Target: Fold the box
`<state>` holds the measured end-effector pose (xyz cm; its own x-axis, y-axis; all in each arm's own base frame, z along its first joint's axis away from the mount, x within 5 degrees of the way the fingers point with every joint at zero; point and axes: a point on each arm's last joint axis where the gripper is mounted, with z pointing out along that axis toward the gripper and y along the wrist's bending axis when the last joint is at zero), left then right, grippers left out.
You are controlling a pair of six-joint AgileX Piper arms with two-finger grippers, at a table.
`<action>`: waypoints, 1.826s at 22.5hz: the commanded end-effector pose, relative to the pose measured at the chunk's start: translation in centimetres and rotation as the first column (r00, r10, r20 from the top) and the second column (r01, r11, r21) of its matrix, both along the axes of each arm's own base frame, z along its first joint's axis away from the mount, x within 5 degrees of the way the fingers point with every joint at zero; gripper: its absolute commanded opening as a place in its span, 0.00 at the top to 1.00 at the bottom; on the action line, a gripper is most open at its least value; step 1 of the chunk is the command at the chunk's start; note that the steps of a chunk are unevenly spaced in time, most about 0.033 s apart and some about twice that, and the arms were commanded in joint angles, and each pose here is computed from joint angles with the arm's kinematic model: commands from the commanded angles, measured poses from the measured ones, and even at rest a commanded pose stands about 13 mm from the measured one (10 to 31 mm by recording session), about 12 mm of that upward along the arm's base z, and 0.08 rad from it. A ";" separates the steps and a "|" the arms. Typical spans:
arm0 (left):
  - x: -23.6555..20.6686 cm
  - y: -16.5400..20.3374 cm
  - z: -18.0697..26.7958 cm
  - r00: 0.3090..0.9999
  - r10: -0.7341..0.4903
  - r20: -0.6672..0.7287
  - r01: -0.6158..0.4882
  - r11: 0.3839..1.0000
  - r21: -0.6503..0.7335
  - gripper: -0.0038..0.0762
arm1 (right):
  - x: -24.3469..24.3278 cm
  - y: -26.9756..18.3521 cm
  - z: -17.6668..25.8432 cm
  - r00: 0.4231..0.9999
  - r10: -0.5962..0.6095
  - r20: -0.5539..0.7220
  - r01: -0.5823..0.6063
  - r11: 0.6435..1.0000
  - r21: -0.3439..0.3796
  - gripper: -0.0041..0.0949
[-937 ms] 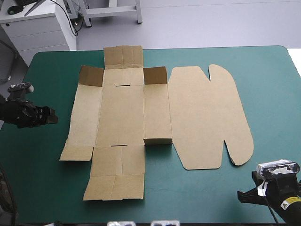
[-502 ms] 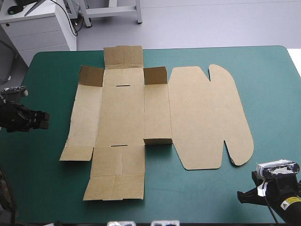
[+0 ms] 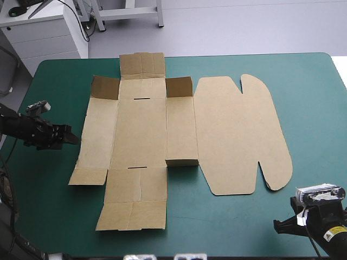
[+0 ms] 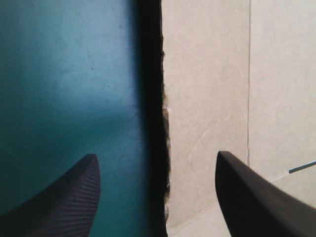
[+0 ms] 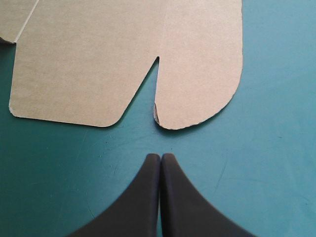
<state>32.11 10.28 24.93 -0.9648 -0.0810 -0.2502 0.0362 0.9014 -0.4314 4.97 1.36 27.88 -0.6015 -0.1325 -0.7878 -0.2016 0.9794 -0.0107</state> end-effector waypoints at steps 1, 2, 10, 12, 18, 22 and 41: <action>-0.8 -1.0 1.0 0.998 -0.055 -0.005 0.055 0.996 -0.064 0.33 | 0.3 0.0 1.2 0.998 0.000 0.071 -0.001 1.000 0.010 0.98; -0.9 -1.0 0.6 0.998 -0.061 -0.016 0.059 0.996 -0.069 0.30 | 0.3 0.0 1.2 0.998 0.000 0.071 -0.001 1.000 0.010 0.98; -2.0 -2.6 -3.8 0.993 -0.106 -0.060 0.088 0.965 -0.247 0.26 | 0.3 0.0 1.2 0.998 0.000 0.071 -0.001 1.000 0.010 0.98; -1.6 -2.8 -4.2 0.995 -0.083 -0.056 0.063 0.954 -0.293 0.26 | 0.3 0.0 1.2 0.998 0.000 0.071 -0.001 1.000 0.010 0.98; -1.0 -4.1 -4.4 0.994 -0.104 -0.046 0.083 0.941 -0.328 0.26 | 0.3 0.0 1.2 0.998 0.000 0.071 -0.001 1.000 0.010 0.98; -0.8 -5.4 -4.4 0.989 -0.135 -0.052 0.110 0.936 -0.333 0.26 | 0.3 0.0 1.2 0.998 0.000 0.071 -0.001 1.000 0.010 0.98; -0.2 -6.7 -4.0 0.994 -0.095 -0.051 0.068 0.916 -0.394 0.96 | 0.3 0.0 1.2 0.998 0.000 0.071 -0.001 1.000 0.010 0.98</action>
